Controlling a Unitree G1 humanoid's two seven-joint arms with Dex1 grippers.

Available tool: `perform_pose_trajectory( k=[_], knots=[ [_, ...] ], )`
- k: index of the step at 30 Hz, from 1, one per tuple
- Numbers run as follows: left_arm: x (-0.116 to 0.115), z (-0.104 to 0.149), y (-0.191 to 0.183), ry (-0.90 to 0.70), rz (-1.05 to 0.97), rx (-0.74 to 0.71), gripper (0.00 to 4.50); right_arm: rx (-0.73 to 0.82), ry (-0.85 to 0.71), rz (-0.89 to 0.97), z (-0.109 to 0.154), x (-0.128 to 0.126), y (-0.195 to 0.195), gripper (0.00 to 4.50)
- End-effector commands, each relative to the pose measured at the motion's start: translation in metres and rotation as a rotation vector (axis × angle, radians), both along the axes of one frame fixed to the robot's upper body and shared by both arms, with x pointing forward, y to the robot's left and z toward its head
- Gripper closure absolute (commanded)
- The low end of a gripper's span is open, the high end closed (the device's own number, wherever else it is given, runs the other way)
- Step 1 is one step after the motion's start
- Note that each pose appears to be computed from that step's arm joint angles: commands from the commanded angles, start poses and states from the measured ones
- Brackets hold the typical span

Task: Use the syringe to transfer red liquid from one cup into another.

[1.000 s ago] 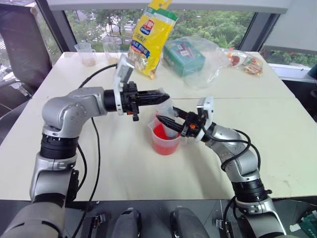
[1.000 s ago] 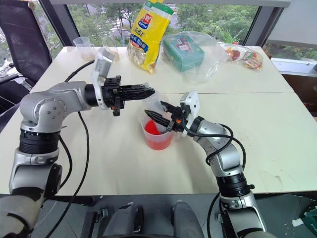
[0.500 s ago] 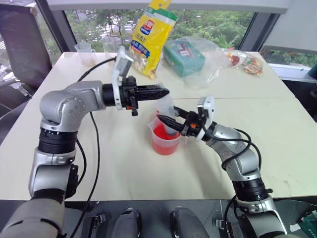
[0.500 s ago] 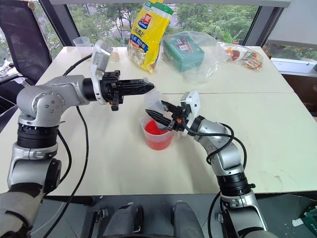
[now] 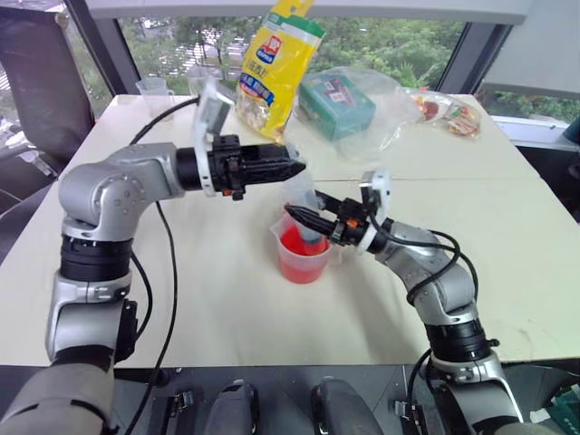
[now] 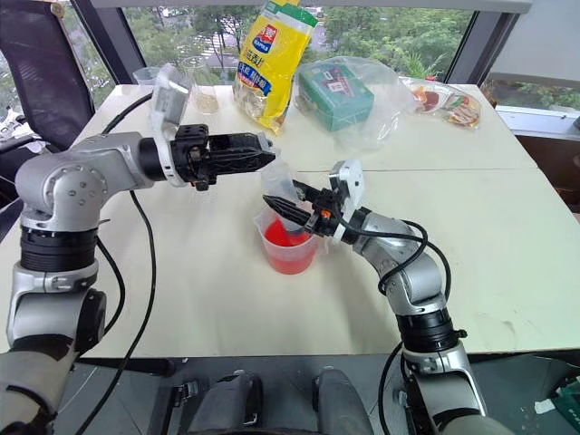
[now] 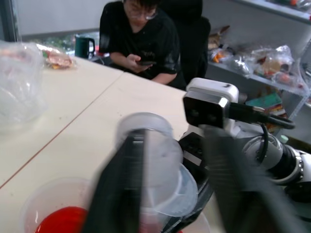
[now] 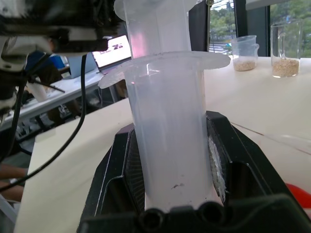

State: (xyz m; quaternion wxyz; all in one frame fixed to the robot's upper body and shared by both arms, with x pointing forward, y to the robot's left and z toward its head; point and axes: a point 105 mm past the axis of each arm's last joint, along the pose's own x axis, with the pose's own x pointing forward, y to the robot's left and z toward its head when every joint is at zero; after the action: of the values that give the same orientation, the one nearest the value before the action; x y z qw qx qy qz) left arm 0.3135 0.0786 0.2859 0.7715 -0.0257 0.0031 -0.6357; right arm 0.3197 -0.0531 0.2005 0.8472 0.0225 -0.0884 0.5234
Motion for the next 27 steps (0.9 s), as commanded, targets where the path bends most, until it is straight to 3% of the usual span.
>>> perform_pose_trajectory(
  k=[1, 2, 3, 10, 17, 20, 27],
  knots=[
    [-0.001, 0.013, 0.015, -0.059, 0.057, -0.021, 0.59, 0.055, -0.07, 0.053, 0.029, -0.011, 0.005, 3.14],
    [-0.002, 0.013, 0.019, -0.058, 0.065, -0.014, 0.17, 0.061, -0.075, 0.052, 0.033, -0.01, 0.004, 3.14],
    [-0.003, 0.012, 0.023, -0.056, 0.072, -0.009, 0.04, 0.065, -0.079, 0.051, 0.036, -0.01, 0.003, 3.14],
    [-0.004, 0.012, 0.05, -0.063, 0.161, 0.022, 0.04, 0.126, -0.113, 0.057, 0.067, -0.008, 0.0, 3.14],
    [0.003, 0.018, 0.062, -0.092, 0.229, 0.019, 0.04, 0.245, -0.198, 0.001, 0.116, 0.023, 0.003, 3.14],
    [0.003, 0.019, 0.061, -0.102, 0.226, 0.017, 0.04, 0.24, -0.222, -0.032, 0.115, 0.041, 0.006, 3.14],
    [0.007, 0.026, 0.051, -0.142, 0.22, 0.001, 0.04, 0.169, -0.214, -0.095, 0.07, 0.067, 0.011, 3.14]
  ],
)
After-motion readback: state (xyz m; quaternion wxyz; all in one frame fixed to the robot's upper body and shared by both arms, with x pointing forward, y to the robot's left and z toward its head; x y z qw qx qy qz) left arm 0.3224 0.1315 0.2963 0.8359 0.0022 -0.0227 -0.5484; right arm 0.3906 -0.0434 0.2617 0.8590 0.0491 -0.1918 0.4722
